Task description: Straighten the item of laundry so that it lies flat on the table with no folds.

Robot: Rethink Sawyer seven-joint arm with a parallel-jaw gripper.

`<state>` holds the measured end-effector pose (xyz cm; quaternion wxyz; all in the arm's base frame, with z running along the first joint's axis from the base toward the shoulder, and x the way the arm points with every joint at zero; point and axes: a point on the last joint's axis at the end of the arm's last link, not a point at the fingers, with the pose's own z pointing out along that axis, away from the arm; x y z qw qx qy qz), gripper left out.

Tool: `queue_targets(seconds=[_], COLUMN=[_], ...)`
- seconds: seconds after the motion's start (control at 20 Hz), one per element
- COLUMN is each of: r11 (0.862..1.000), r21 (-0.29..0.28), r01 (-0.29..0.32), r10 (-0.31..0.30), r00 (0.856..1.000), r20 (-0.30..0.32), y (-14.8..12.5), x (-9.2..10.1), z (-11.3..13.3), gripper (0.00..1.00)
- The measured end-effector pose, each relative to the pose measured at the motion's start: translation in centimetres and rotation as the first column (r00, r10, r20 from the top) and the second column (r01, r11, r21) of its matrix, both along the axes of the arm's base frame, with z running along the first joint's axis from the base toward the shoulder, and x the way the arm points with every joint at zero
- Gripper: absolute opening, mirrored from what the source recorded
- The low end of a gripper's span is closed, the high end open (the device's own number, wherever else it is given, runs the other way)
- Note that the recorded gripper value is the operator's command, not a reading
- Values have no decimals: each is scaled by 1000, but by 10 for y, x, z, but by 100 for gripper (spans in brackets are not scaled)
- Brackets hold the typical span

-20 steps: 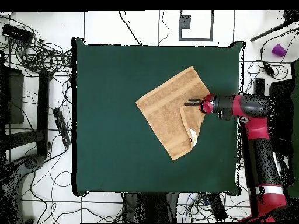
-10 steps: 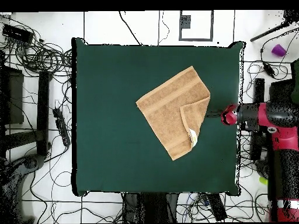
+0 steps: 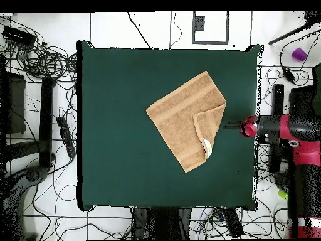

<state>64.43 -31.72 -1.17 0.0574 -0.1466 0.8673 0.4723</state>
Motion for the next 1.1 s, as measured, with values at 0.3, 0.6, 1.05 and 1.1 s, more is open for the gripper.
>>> queue_targets(seconds=[0.3, 0.6, 1.05, 1.1], r11=[999, 997, 995, 994], r21=[41, 56, 86, 92], r01=[20, 51, 55, 55], r10=[-20, -52, -56, -57], r00=[1000, 998, 998, 998], r20=[-1, 20, 17, 16], y=[21, 43, 59, 61], x=[-2, -6, -8, -8], z=[-26, -42, -53, -55], gripper=[100, 100, 100, 100])
